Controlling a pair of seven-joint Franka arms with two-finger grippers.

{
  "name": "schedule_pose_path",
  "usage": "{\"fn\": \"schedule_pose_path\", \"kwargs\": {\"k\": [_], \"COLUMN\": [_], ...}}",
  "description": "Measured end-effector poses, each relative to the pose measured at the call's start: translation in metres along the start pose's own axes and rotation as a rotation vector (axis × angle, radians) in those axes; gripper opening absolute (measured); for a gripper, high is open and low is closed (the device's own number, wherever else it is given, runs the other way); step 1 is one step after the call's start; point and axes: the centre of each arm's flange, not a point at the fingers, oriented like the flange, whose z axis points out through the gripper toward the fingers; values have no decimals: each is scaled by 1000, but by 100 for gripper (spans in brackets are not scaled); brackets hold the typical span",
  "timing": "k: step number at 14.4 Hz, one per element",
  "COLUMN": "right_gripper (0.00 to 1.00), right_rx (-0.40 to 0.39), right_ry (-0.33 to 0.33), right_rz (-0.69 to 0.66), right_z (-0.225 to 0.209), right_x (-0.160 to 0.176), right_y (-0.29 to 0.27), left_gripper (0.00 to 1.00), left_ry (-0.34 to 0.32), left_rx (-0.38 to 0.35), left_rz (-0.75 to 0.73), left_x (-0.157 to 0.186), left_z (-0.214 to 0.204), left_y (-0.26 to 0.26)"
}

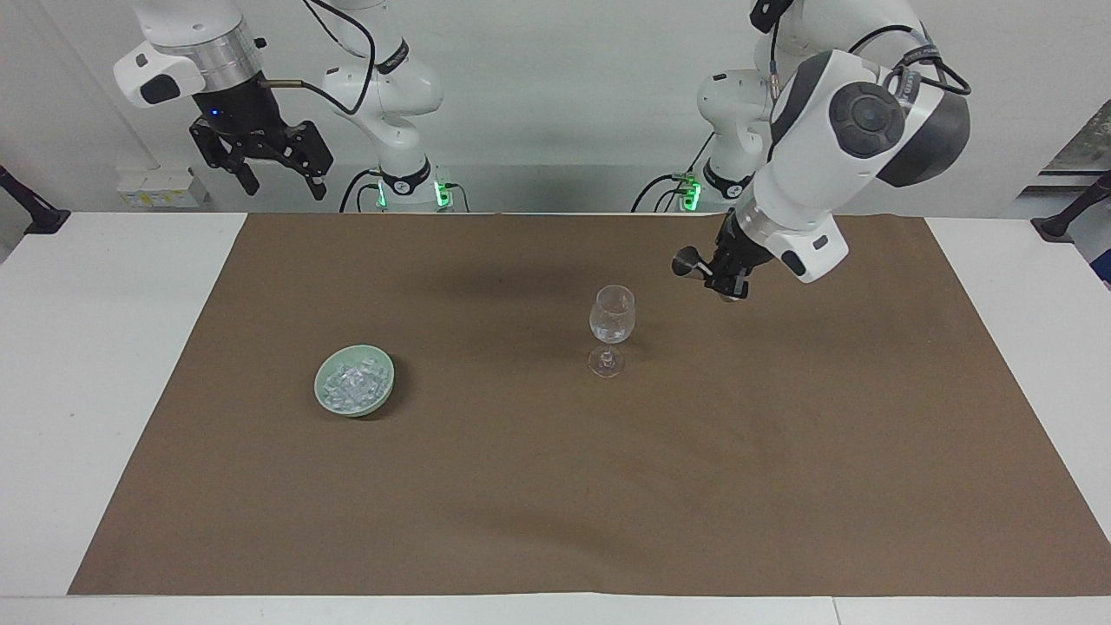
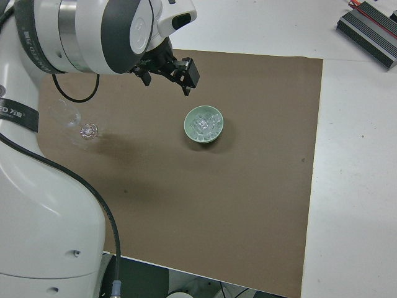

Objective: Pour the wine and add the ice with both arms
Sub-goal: 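Lift the metal cup away from the glass with the left gripper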

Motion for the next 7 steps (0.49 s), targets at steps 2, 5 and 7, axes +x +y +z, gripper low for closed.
{"fn": "schedule_pose_path", "kwargs": {"k": [2, 5, 7], "right_gripper": [100, 100, 100], "right_rx": [1, 3, 3], "right_ry": [7, 21, 22], "right_rz": [0, 0, 0], "right_z": [0, 1, 1], "right_x": [1, 3, 3], "right_y": [0, 0, 0], "left_gripper": [22, 22, 22], "left_ry": [-58, -169, -225], "left_rx": [-3, -24, -37], "left_rz": [29, 57, 87], "left_x": [25, 79, 111], "left_z": [-6, -15, -20], "left_y": [2, 4, 2]}}
